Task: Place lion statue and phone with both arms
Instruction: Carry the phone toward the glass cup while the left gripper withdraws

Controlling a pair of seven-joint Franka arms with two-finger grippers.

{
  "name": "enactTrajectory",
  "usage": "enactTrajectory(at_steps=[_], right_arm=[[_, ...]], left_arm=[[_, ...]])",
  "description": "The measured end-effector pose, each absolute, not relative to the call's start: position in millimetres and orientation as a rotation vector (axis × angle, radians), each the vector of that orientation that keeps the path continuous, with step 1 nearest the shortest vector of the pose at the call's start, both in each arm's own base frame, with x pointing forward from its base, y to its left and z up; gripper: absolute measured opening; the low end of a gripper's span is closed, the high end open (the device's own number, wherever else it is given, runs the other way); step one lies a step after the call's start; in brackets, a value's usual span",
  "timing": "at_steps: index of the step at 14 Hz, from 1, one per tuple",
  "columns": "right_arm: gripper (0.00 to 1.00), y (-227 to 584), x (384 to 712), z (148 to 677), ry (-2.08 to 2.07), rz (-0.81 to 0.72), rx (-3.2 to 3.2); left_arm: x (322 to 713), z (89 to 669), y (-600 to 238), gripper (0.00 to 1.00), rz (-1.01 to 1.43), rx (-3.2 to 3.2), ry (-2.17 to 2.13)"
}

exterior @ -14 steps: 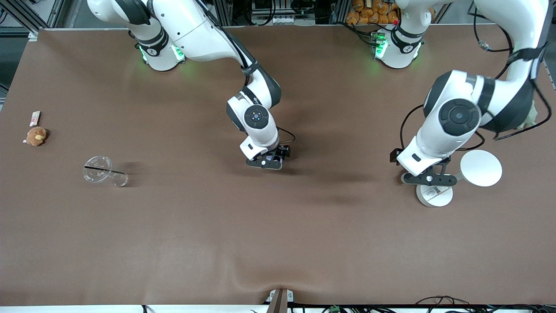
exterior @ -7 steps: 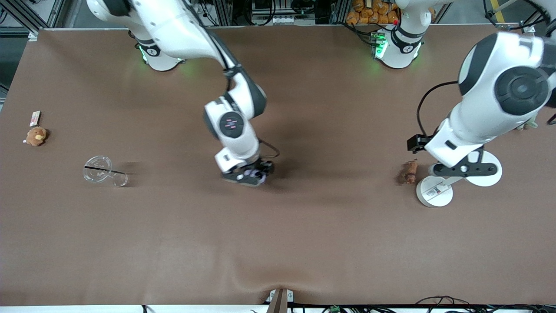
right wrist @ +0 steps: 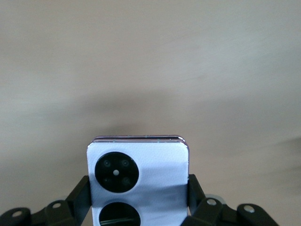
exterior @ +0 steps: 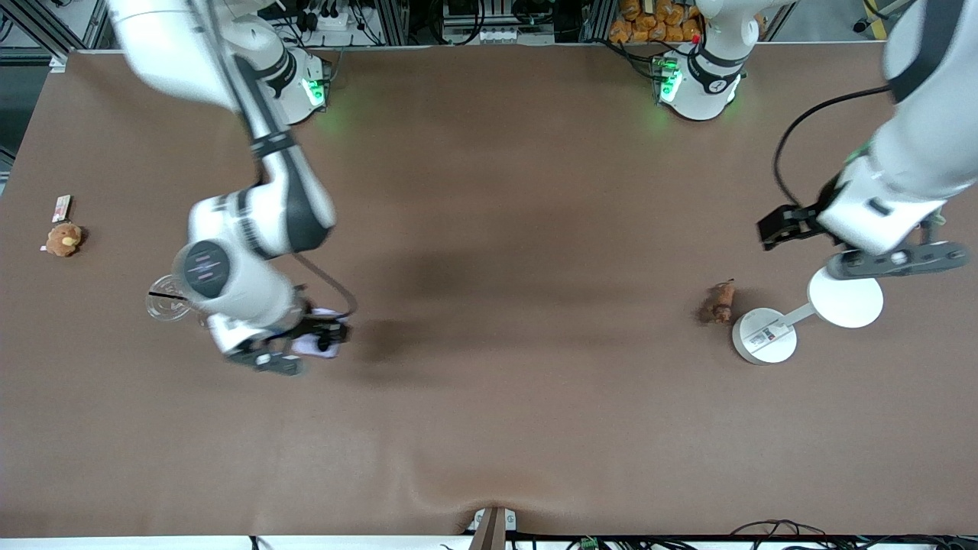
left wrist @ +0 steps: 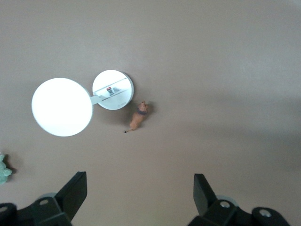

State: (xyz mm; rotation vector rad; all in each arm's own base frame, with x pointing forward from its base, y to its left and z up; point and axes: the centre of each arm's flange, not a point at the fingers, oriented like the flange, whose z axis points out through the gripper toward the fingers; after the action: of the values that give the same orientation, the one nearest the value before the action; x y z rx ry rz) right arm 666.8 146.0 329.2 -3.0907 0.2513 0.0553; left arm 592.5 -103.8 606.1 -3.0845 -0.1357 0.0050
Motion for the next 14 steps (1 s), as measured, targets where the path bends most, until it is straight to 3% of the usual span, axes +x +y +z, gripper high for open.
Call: enactTrajectory(at_steps=[5, 14], right_arm=[[0.84, 23.3, 666.9, 309.5, 0.170, 0.193, -3.085], [0.84, 19.7, 649.4, 218.1, 0.187, 0.299, -3.093]], left_arm=[[590.5, 617.0, -82.3, 1.00, -0.019, -3.086, -0.198], [582.0, 639.6, -51.2, 1.00, -0.058, -3.124, -0.255]])
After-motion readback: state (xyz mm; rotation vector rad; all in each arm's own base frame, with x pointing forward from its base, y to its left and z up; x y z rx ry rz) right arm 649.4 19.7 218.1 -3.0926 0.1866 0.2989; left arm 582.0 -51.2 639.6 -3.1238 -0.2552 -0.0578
